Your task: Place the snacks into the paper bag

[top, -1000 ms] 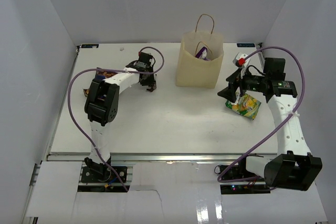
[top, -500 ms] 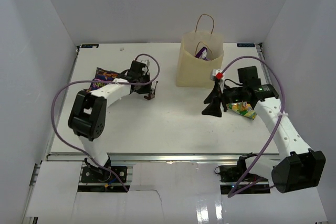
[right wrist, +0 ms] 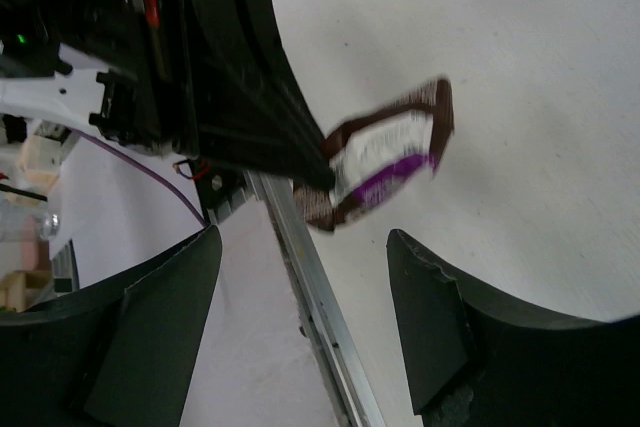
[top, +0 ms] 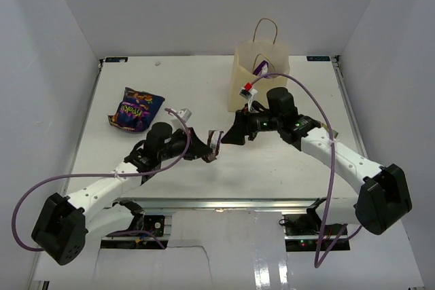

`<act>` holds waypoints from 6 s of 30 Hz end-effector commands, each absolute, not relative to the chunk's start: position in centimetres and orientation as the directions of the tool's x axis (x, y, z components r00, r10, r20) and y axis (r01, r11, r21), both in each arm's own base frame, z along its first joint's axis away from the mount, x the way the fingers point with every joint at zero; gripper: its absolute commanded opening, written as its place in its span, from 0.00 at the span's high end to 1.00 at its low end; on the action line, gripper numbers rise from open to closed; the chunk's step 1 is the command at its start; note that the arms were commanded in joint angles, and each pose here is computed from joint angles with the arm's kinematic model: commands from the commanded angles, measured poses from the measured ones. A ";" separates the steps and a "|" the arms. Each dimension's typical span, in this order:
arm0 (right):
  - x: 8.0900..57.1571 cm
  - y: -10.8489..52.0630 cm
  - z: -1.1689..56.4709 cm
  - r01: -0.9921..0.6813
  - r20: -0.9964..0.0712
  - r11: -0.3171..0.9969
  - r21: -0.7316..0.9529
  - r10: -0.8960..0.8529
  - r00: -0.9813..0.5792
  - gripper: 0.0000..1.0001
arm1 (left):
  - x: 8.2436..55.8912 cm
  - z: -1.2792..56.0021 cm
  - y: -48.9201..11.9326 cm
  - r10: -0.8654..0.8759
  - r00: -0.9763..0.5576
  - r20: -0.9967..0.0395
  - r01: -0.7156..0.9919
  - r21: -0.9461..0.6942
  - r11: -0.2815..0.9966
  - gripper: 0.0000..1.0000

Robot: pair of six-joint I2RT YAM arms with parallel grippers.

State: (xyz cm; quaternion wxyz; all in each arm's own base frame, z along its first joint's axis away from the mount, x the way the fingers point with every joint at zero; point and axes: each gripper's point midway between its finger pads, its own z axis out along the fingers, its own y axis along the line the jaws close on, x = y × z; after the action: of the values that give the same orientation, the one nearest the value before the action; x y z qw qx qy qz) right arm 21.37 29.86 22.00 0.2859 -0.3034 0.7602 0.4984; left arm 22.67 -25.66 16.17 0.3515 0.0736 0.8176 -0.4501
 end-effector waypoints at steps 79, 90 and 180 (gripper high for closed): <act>48.9 18.9 43.5 -0.714 -0.984 0.679 -0.168 -0.070 0.165 0.87 | 19.1 20.8 -18.9 -0.410 -0.598 -0.689 0.312 -0.671 0.673 0.24; 47.2 13.3 40.1 -0.683 -0.987 0.717 -0.138 -0.154 0.038 0.33 | 19.4 19.6 -17.7 -0.453 -0.594 -0.664 0.221 -0.677 0.702 0.08; 22.5 15.9 32.8 -0.989 -0.985 0.118 -0.088 -0.155 0.070 0.92 | 23.1 18.1 -23.0 -0.503 -0.726 -0.469 0.067 -0.776 0.628 0.02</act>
State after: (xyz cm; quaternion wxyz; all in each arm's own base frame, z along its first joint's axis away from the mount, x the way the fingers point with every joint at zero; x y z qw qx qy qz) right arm 23.76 13.80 25.09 0.4584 -0.5373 0.6194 0.3430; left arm 22.57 -24.80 16.23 0.2907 -0.1376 0.8389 -0.4391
